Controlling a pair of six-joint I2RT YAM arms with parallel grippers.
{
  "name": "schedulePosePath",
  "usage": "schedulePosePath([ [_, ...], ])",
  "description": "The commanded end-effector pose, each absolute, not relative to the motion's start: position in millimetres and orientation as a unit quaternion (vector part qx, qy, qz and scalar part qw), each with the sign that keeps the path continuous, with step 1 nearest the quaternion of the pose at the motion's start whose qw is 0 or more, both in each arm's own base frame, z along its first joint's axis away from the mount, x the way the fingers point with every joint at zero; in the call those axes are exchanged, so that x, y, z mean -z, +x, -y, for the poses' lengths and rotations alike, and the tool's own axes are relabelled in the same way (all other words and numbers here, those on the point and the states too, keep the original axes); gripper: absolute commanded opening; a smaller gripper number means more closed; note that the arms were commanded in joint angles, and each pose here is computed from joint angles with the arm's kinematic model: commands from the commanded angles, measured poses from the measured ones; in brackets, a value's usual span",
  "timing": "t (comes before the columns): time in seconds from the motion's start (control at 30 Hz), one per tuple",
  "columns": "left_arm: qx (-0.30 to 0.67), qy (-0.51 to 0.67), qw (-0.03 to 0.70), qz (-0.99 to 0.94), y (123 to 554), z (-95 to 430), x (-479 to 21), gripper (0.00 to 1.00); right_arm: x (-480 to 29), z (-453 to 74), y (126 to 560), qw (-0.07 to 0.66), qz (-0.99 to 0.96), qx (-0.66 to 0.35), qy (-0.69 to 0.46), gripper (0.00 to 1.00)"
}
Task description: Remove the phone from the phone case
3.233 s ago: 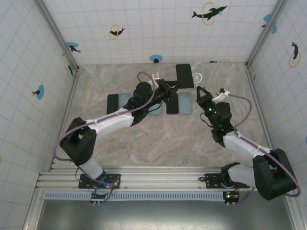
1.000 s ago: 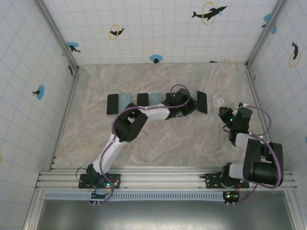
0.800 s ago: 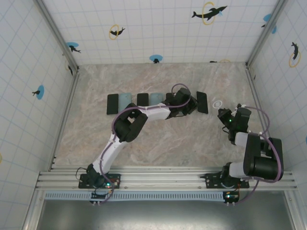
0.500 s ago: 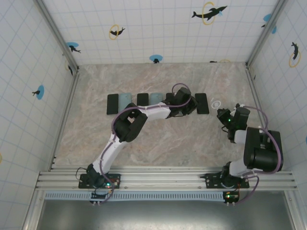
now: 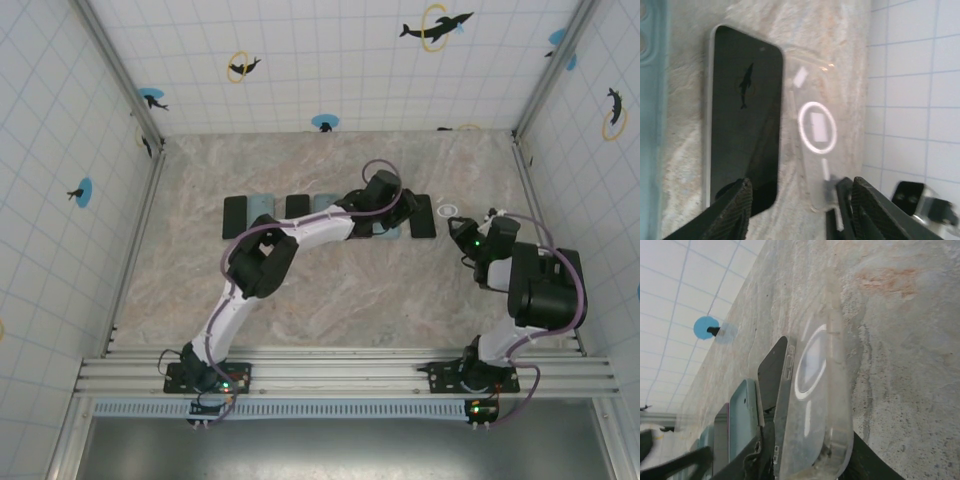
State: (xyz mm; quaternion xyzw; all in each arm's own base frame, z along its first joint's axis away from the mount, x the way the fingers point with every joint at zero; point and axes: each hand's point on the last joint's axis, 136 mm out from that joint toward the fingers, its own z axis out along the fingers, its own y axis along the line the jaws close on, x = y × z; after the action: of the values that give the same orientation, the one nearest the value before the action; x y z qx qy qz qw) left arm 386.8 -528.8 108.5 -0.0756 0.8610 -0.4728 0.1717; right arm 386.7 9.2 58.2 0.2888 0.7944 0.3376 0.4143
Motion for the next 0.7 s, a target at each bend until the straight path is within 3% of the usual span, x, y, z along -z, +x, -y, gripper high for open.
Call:
schedulePosePath([
  [0.0,0.493,-0.045,0.221,-0.840,389.7,514.7,-167.7,0.59,-74.6,-6.2,397.2,0.432,-0.791,-0.338,0.273,0.42],
  [0.43,0.445,-0.006,0.297,-0.845,388.7,420.3,-193.3,0.75,-64.8,15.9,380.5,0.410,-0.823,-0.280,0.276,0.63],
  [0.53,0.428,0.040,0.325,-0.842,380.5,400.7,-202.3,0.95,-66.8,26.0,376.4,0.417,-0.833,-0.241,0.272,0.68],
  [0.67,0.375,0.107,0.342,-0.855,368.1,371.1,-194.2,0.98,-93.1,1.3,382.4,0.442,-0.834,-0.267,0.194,0.72],
])
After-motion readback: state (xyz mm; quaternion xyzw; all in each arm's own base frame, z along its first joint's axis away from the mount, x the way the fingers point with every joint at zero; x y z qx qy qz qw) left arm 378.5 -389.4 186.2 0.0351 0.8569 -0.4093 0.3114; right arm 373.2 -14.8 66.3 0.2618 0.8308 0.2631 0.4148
